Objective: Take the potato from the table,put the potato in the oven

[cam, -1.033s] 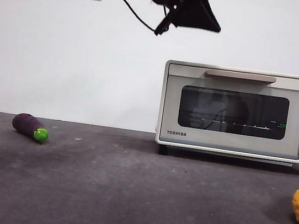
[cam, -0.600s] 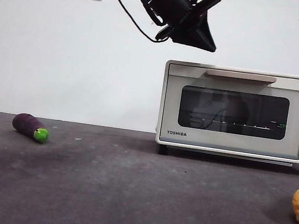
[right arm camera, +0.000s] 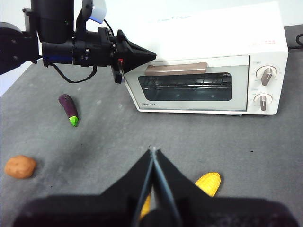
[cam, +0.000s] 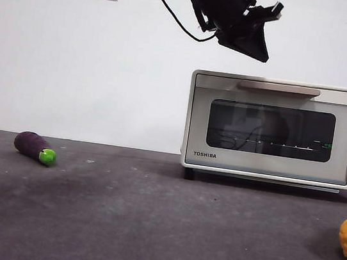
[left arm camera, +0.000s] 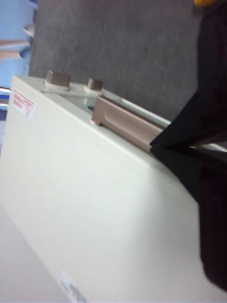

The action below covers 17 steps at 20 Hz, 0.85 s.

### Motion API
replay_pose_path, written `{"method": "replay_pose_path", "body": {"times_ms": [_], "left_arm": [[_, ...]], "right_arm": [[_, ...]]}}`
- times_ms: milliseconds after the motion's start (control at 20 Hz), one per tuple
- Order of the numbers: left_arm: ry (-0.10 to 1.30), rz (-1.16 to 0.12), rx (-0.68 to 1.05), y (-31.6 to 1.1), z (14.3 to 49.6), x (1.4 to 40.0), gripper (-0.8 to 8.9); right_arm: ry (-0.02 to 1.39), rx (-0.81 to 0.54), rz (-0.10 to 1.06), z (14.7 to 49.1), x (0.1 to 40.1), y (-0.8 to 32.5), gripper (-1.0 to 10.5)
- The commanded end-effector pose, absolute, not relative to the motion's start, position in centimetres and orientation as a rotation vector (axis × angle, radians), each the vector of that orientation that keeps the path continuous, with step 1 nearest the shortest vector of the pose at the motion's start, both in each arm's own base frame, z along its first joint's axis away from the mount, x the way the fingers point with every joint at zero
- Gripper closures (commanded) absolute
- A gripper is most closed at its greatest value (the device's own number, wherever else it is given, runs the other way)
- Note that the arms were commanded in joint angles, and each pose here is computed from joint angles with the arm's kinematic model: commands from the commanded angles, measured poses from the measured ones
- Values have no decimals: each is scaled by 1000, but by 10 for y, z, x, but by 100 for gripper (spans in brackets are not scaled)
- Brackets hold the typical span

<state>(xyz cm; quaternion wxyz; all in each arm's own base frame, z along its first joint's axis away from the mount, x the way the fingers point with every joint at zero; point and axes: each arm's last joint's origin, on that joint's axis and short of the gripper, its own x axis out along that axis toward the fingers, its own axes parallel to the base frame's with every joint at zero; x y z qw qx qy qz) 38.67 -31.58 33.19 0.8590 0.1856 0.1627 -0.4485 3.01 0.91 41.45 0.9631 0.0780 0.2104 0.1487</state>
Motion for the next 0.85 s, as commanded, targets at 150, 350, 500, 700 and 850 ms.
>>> {"method": "replay_pose_path", "body": {"times_ms": [150,350,500,700,850], "left_arm": [[356,-913,442,-320,311,397,822],[351,-914,445,-322,307,400,822],[350,-914,448,-323,304,401,822],[384,-913,446,-325,292,405,822],[423,-916,451,-326,284,405,822]], "right_arm": [[422,151,306,415,30,9,946],[435,153,305,414,29,9,946],[440,154,305,413,29,9,946],[440,154,305,413,29,9,946],[442,155,305,413,29,9,946]]}}
